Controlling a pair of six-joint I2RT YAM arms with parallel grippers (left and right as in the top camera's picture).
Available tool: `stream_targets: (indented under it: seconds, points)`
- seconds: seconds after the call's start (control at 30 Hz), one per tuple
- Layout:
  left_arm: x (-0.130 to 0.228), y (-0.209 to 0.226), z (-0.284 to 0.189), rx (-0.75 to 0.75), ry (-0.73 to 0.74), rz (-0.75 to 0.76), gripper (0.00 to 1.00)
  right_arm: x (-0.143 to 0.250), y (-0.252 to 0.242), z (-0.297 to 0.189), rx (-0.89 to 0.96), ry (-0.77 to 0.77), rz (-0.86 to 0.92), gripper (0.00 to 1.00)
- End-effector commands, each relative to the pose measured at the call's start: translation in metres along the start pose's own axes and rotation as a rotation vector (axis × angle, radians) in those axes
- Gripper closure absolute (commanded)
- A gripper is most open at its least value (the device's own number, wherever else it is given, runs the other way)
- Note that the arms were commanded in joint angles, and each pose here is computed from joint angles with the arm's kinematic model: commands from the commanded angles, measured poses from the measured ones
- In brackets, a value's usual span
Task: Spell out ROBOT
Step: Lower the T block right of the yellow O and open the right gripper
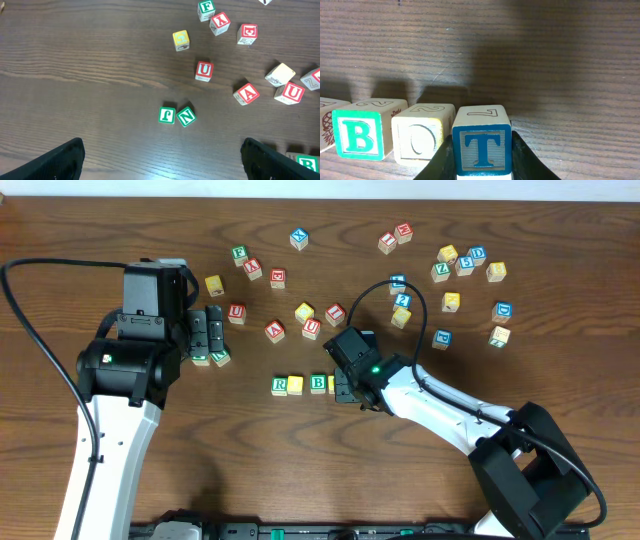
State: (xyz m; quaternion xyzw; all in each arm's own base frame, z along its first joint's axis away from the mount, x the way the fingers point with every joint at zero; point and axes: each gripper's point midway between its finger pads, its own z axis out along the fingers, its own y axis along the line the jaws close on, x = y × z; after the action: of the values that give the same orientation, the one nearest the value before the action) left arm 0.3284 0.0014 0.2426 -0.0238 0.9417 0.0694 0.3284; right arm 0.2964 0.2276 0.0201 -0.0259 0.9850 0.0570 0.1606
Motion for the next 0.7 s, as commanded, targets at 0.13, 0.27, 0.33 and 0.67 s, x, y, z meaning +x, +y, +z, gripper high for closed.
stream_targets:
  seconds: [0.13,0.27,0.33,0.67]
  points:
    - [-0.0048,0.0036,-0.0036,-0.011,-0.013,0.01,0.02,0.0043,-0.0054,0.0046,0.033,0.005,-0.008,0.92]
    - [-0.0048,0.0037,-0.0036,-0.012,-0.013,0.01,0.02,0.0047,-0.0072,0.0046,0.042,0.005,-0.008,0.92]
    - [-0.0048,0.0037,-0.0036,-0.012,-0.013,0.01,0.02,0.0051,-0.0075,0.0048,0.043,0.006,-0.009,0.92]
    - [-0.0048,0.0037,-0.0036,-0.012,-0.013,0.01,0.02,0.0091,-0.0117,0.0074,0.055,0.01,0.004,0.91]
